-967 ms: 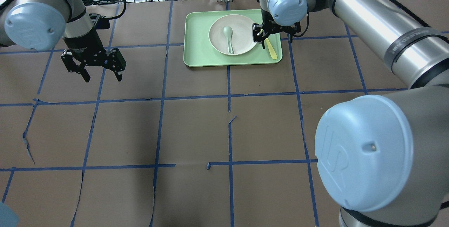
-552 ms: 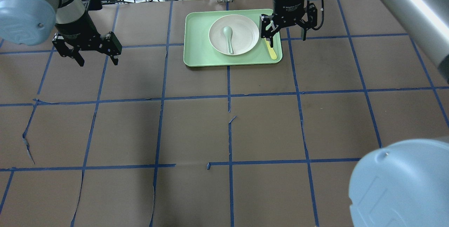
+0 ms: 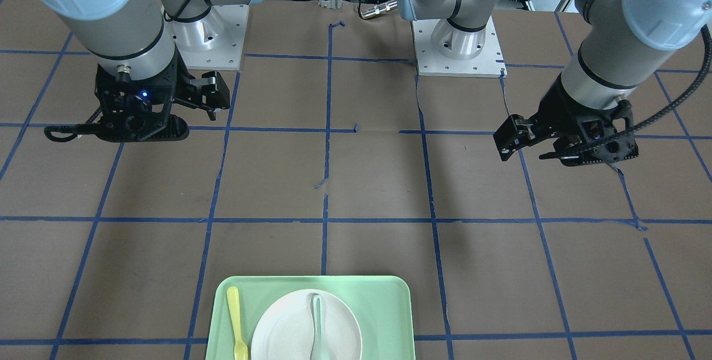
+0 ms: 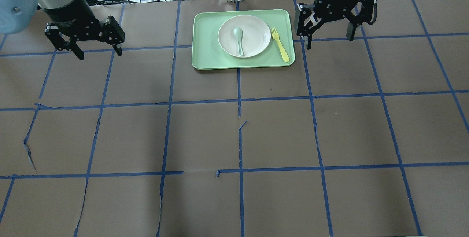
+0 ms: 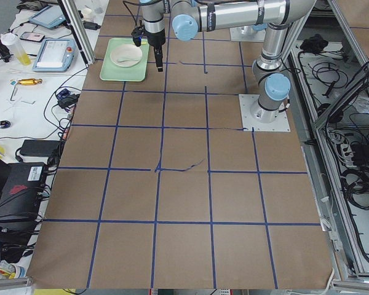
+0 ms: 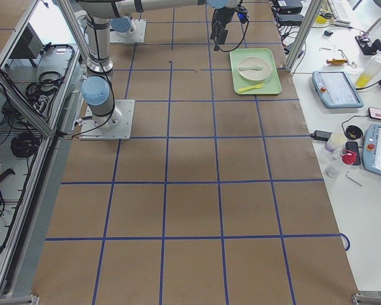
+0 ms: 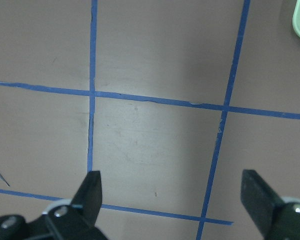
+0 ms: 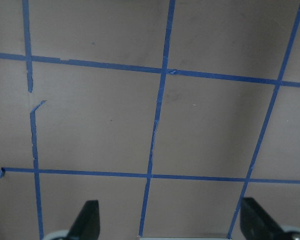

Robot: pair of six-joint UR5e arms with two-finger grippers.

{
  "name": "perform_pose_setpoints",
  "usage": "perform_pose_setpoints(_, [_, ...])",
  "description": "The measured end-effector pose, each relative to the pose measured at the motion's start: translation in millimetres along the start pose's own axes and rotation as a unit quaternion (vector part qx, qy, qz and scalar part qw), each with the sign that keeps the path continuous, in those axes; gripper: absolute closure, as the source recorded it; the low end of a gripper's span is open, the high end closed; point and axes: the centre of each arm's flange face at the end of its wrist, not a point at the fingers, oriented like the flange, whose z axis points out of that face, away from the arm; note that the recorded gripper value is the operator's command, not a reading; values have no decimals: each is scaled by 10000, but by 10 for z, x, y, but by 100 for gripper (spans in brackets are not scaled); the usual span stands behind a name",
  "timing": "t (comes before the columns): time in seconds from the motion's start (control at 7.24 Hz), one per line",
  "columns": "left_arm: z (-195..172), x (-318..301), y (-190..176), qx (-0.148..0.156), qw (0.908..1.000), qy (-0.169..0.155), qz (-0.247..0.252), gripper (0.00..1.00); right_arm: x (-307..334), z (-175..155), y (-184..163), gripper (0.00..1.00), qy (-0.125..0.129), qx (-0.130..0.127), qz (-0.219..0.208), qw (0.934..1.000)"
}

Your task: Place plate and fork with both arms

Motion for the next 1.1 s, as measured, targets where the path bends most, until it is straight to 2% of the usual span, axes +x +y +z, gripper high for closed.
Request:
perform_pose_setpoints(0.14, [-15,44,58,-126,9997,218,-10,0,25,-3,103,0,-62,-10,5,10000])
perform_pose_setpoints(0.28, [-49,61,118,-211,9993,305,-13,0,33,38,200,0,-137,31,23,9999])
perform_pose_setpoints(0.69, [-11,107,225,-460,9988,150,116,0,22,267,263,0,-263,461,89,9986])
perform_pose_setpoints(1.1, [62,477,224,-296,9993,38,232,0,24,284,235,0,-259,651,102,9975])
